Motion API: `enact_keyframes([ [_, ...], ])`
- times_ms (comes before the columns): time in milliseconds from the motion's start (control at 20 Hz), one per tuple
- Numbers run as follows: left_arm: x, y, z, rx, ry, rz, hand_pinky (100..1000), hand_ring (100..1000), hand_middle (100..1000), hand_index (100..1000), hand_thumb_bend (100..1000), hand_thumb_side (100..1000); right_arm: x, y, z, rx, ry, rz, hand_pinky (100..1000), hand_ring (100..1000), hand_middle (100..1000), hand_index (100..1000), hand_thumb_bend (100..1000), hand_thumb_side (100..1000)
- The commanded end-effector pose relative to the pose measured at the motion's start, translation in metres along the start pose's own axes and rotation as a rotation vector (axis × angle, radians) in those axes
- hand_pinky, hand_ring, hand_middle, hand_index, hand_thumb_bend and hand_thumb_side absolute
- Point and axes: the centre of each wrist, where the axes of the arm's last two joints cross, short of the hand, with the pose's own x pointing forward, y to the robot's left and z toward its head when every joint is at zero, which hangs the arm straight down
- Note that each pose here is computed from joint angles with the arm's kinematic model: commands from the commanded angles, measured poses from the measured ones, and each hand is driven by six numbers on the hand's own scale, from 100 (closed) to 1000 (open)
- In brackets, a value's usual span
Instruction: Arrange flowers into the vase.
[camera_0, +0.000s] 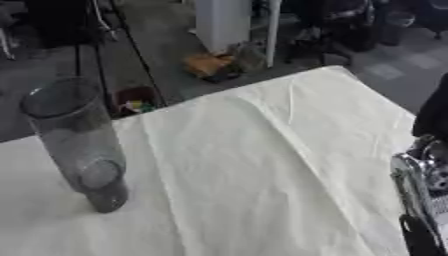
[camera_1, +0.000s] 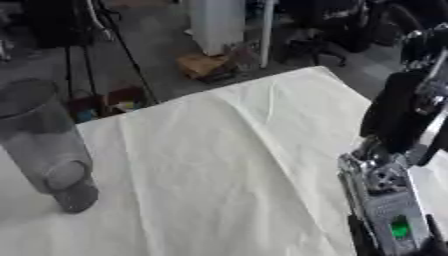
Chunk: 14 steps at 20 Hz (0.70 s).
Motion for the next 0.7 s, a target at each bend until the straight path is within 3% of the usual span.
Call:
enact_keyframes([
  [50,0.0118,-0.0045,-0.005,0.007,-0.059,0.022,100,100,100,134,143,782,0.0041,0.004,-0.0082,0.009,-0.033,-0.026,727,813,774,835,100,753],
  [700,0.0036,-0.0064,-0.0024,0.039,-0.081,0.035,100,100,100,136,142,785,0.0043,0.0065,-0.0086,0.015,-0.035,-0.04,728,815,774,836,100,749],
])
